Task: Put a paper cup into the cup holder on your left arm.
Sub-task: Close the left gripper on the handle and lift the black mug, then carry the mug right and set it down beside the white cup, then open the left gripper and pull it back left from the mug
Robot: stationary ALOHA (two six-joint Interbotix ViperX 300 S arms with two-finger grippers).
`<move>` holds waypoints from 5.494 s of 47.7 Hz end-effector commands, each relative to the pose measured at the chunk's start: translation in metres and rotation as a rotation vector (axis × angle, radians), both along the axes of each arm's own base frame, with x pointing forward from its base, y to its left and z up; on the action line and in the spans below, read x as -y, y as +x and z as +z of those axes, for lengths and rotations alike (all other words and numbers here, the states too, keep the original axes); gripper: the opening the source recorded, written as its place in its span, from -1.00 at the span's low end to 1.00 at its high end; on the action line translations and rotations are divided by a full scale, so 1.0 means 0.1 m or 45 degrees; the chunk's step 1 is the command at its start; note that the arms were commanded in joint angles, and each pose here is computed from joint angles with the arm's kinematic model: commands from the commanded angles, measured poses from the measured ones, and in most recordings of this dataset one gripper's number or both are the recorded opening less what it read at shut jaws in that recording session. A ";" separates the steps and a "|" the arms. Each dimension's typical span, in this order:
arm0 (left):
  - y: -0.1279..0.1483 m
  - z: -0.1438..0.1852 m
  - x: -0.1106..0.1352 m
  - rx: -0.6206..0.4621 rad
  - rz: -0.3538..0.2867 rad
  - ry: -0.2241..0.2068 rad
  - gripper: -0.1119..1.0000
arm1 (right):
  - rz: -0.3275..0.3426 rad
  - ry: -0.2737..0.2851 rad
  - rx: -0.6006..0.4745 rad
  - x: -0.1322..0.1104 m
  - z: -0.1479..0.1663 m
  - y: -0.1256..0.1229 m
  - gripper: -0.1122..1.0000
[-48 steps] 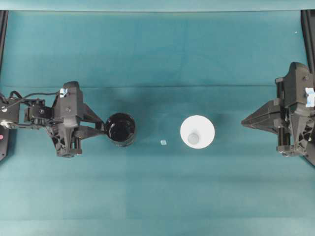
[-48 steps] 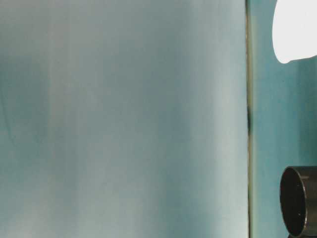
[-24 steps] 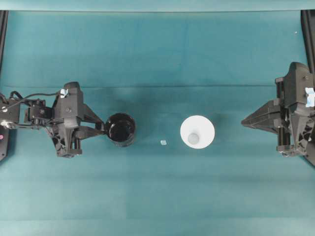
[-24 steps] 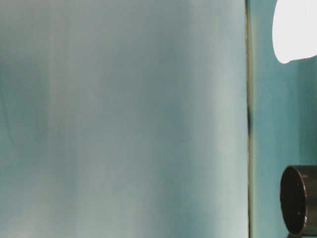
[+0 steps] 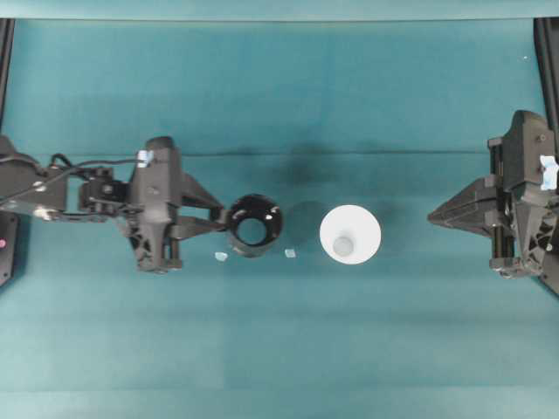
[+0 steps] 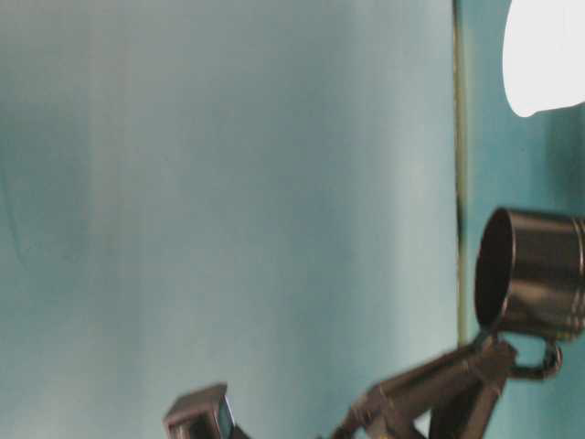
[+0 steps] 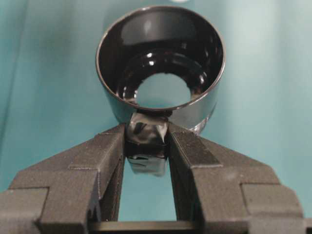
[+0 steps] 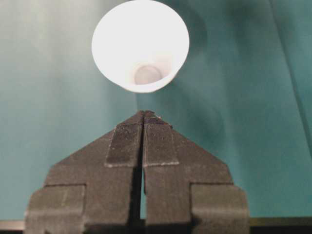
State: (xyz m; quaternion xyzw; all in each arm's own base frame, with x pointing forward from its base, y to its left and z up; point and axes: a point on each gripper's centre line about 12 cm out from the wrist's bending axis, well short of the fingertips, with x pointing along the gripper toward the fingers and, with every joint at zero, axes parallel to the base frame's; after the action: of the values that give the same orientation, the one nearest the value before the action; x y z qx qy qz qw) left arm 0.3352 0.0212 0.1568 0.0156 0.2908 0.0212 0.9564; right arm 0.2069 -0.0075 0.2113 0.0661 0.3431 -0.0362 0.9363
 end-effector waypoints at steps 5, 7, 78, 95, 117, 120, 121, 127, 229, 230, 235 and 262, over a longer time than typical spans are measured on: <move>0.18 0.04 -0.04 0.041 0.006 0.007 -0.22 | -0.008 0.004 0.037 0.01 0.10 0.05 -0.83; 0.21 0.04 -0.05 0.043 0.010 0.007 -0.22 | -0.008 0.004 0.033 0.01 0.09 0.05 -0.83; 0.49 -0.11 -0.04 0.071 0.006 -0.004 -0.22 | -0.012 0.001 0.016 0.02 0.07 0.04 -0.83; 0.46 -0.15 0.01 0.039 -0.009 -0.006 -0.22 | -0.012 0.001 0.016 0.02 0.07 0.04 -0.83; 0.41 -0.33 0.03 -0.080 -0.025 0.001 -0.22 | -0.013 0.003 0.018 0.02 0.08 0.04 -0.83; 0.39 -0.35 0.02 -0.102 -0.022 0.002 -0.22 | -0.012 0.001 0.018 0.02 0.08 0.04 -0.83; 0.38 -0.35 0.02 -0.108 -0.022 0.001 -0.22 | -0.012 0.001 0.018 0.02 0.08 0.04 -0.83; 0.38 -0.35 0.02 -0.110 -0.027 0.010 -0.22 | -0.012 0.001 0.018 0.02 0.08 0.04 -0.83; 0.32 -0.13 -0.05 -0.081 -0.001 0.011 0.78 | -0.012 0.005 -0.033 0.01 0.05 0.01 -0.83; 0.32 -0.11 -0.04 -0.075 -0.001 0.010 0.78 | -0.012 0.005 -0.033 0.01 0.05 0.01 -0.83; 0.27 -0.02 -0.04 -0.055 0.000 0.010 0.78 | -0.013 0.005 -0.031 0.01 0.05 0.01 -0.83; -0.05 0.32 0.00 -0.071 -0.006 0.012 0.78 | -0.035 0.017 -0.246 0.09 -0.10 0.52 -0.80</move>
State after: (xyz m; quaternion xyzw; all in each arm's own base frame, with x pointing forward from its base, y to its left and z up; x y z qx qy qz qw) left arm 0.3295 0.0228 0.1777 0.0198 0.3318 0.0219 0.9429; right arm 0.2457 -0.0132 0.1941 0.0682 0.4349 -0.0479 0.8966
